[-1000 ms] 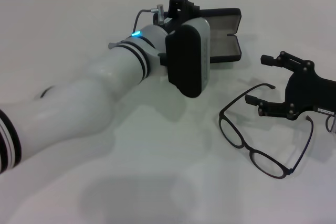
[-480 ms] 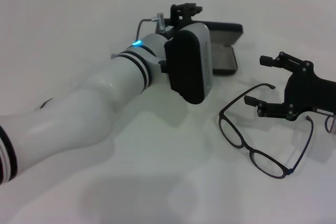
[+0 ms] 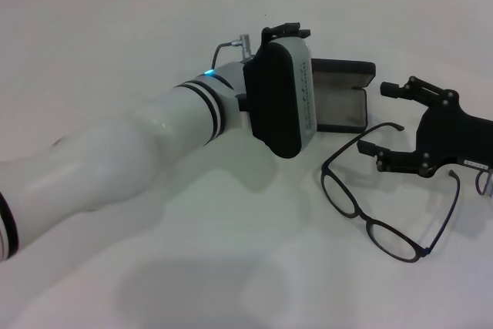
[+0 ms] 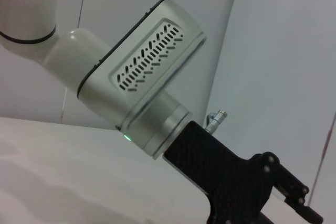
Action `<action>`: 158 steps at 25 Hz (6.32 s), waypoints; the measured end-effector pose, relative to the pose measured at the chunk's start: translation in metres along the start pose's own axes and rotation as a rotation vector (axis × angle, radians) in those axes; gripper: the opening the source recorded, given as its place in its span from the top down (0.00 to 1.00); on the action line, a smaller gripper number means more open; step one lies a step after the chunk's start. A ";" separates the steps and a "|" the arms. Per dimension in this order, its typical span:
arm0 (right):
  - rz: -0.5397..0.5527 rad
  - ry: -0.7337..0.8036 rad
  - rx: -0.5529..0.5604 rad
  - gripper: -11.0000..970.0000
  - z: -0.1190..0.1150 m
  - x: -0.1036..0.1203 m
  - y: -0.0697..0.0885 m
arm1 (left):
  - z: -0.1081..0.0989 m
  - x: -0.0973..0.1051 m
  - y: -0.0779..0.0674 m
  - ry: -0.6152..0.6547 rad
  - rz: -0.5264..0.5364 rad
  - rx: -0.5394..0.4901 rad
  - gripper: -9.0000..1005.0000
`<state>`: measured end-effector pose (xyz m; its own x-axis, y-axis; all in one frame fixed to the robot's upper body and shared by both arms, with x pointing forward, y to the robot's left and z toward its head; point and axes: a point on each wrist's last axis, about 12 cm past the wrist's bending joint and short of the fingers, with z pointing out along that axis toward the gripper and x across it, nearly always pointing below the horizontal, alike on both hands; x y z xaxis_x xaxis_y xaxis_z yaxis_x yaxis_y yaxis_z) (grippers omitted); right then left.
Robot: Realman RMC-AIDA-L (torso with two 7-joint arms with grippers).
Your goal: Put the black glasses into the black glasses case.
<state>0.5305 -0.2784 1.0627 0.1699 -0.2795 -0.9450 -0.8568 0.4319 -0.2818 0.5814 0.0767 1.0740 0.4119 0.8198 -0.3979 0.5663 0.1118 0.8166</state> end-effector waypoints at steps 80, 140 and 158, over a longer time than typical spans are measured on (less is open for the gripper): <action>0.225 1.120 -0.309 0.34 0.124 -0.126 0.023 | -0.077 0.111 -0.009 -0.456 -1.187 -0.273 0.44; 0.272 0.911 -0.397 0.87 0.074 -0.147 -0.008 | -0.085 0.105 -0.013 -0.546 -1.280 -0.221 0.45; 0.103 0.206 -0.526 0.87 -0.018 -0.128 -0.020 | -0.099 0.080 0.036 -0.863 -1.323 0.259 0.45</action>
<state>0.5172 -0.2673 1.1923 0.0199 -0.4430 -0.8963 -0.9998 -0.0046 -0.0199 0.5643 0.2019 1.1124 -0.2335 -0.3307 -0.9144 0.8989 0.2852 -0.3326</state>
